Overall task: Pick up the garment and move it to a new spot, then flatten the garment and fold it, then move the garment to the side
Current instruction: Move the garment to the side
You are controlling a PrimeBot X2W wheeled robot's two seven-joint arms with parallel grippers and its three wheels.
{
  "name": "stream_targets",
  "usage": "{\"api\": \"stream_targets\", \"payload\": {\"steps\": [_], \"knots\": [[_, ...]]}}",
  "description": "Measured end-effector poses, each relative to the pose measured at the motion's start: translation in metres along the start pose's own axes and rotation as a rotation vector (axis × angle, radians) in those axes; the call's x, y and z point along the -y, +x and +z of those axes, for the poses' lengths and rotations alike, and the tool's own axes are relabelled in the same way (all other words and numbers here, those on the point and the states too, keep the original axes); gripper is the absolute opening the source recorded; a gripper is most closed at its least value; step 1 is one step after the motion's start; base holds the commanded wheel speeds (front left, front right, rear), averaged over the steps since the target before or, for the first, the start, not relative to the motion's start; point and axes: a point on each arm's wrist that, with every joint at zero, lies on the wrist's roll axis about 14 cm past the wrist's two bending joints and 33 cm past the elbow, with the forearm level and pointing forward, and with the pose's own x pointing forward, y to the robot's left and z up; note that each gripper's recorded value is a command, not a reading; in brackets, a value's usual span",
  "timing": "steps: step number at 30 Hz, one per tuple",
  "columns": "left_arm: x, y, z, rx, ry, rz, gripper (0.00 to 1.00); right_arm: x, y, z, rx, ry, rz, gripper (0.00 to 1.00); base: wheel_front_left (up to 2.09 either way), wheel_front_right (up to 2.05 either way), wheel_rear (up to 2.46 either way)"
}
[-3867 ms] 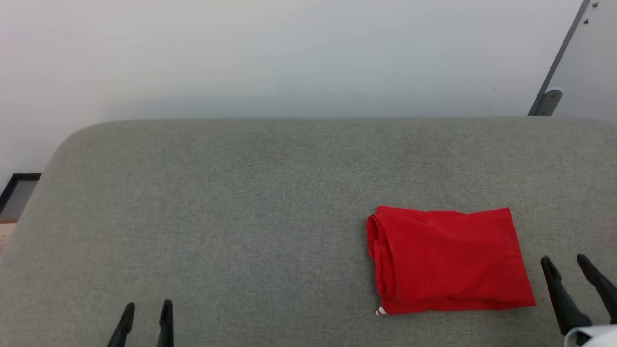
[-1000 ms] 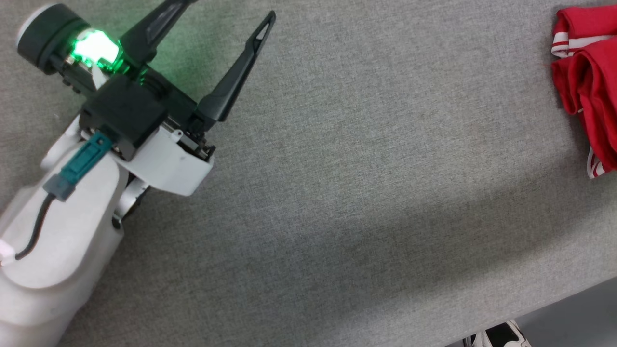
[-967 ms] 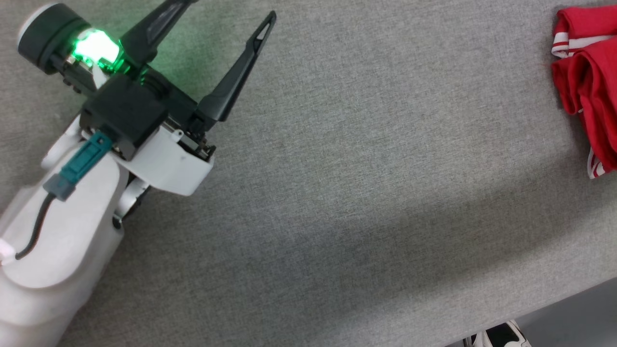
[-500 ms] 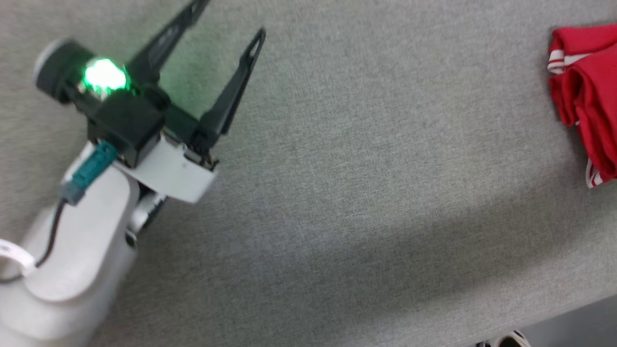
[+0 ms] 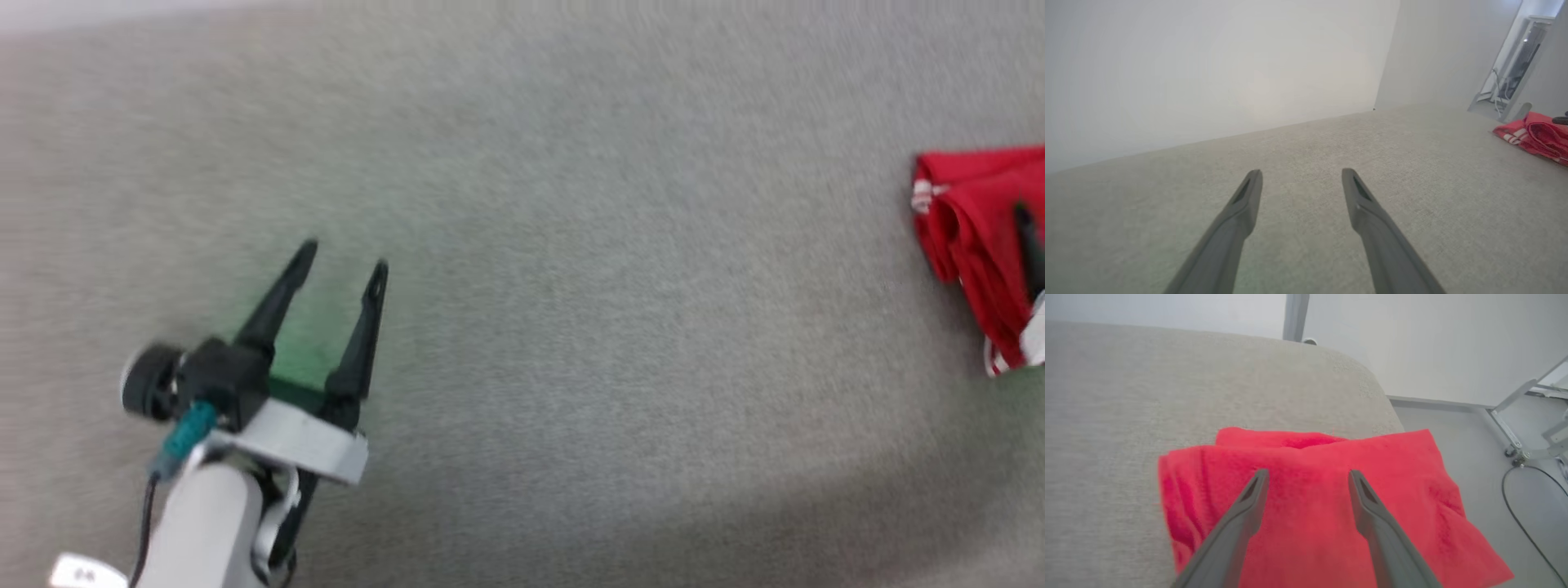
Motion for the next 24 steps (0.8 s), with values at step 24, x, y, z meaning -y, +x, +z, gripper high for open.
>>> {"api": "stream_targets", "payload": {"steps": [24], "knots": [[-0.054,-0.196,0.051,0.056,0.01,0.468,1.0,-0.188,-0.086,0.066,0.355,0.128,0.442,1.0,0.0,0.0,0.0]]}}
